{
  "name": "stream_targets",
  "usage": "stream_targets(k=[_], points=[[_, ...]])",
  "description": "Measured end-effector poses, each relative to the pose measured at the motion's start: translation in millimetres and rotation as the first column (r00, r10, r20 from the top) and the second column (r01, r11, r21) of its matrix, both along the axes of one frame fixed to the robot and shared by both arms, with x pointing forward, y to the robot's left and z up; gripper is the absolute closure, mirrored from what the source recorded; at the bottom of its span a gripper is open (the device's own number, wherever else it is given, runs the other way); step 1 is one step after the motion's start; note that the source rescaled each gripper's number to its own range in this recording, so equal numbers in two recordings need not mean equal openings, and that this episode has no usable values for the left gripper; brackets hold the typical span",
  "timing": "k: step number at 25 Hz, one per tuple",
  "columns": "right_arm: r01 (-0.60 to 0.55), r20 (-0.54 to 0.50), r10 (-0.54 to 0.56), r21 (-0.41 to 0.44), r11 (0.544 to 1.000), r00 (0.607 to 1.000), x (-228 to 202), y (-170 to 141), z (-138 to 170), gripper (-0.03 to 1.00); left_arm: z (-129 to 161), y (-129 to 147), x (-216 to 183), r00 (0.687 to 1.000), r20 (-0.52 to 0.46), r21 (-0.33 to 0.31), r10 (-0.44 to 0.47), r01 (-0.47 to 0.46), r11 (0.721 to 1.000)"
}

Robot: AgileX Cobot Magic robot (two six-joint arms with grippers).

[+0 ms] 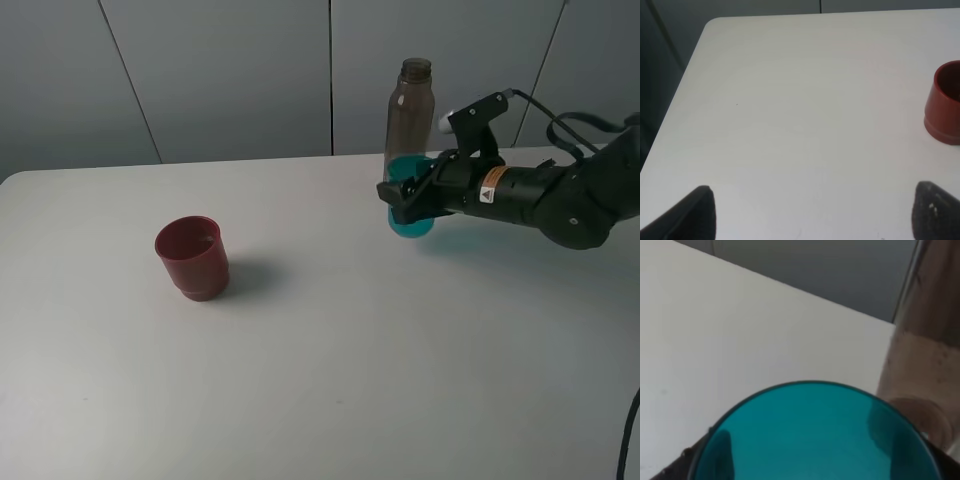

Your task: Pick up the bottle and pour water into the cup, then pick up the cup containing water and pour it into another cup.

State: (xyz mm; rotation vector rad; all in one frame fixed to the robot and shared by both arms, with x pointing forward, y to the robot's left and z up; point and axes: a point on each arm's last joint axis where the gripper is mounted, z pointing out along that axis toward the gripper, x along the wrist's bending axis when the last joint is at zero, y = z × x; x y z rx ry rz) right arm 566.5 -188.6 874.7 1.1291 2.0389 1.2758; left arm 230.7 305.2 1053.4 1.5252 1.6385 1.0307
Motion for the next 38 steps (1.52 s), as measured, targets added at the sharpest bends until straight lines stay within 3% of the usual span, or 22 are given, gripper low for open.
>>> stream_targets(k=[6, 20, 21, 22, 23, 24, 25, 31, 38], points=[[0.174, -0.053, -0.171, 0.062, 0.983, 0.984, 11, -8, -20, 0.87, 0, 0, 0, 1.0, -0.001, 0.006, -0.003, 0.003, 1.0], [0.187, -0.022, -0.185, 0.072, 0.98, 0.982, 14, -9, -24, 0.87, 0, 0, 0, 1.0, -0.001, 0.006, -0.003, 0.003, 1.0], [0.185, -0.023, -0.184, 0.073, 0.98, 0.983, 14, -9, -24, 0.76, 0, 0, 0, 1.0, -0.001, 0.006, -0.003, 0.003, 1.0], [0.182, -0.023, -0.181, 0.072, 0.981, 0.983, 14, -9, -24, 0.43, 0, 0, 0, 1.0, -0.001, 0.006, -0.003, 0.003, 1.0], [0.18, -0.024, -0.179, 0.07, 0.981, 0.984, 13, -9, -24, 0.19, 0, 0, 0, 1.0, -0.001, 0.006, -0.003, 0.003, 1.0], [0.179, -0.031, -0.178, 0.067, 0.981, 0.984, 13, -9, -25, 0.06, 0, 0, 0, 1.0, -0.001, 0.006, -0.003, 0.003, 1.0], [0.175, -0.037, -0.173, 0.06, 0.983, 0.984, 11, -9, -24, 0.01, 0, 0, 0, 1.0, 0.0, 0.0, 0.0, 0.0, 1.0], [0.166, -0.048, -0.164, 0.036, 0.985, 0.985, -18, -16, -1, -0.02, 0, 0, 0, 1.0, 0.0, 0.0, 0.0, 0.0, 1.0], [0.179, 0.04, -0.18, 0.045, 0.983, 0.983, -71, -32, 65, -0.03, 0, 0, 0, 1.0, 0.0, 0.0, 0.0, 0.0, 1.0]])
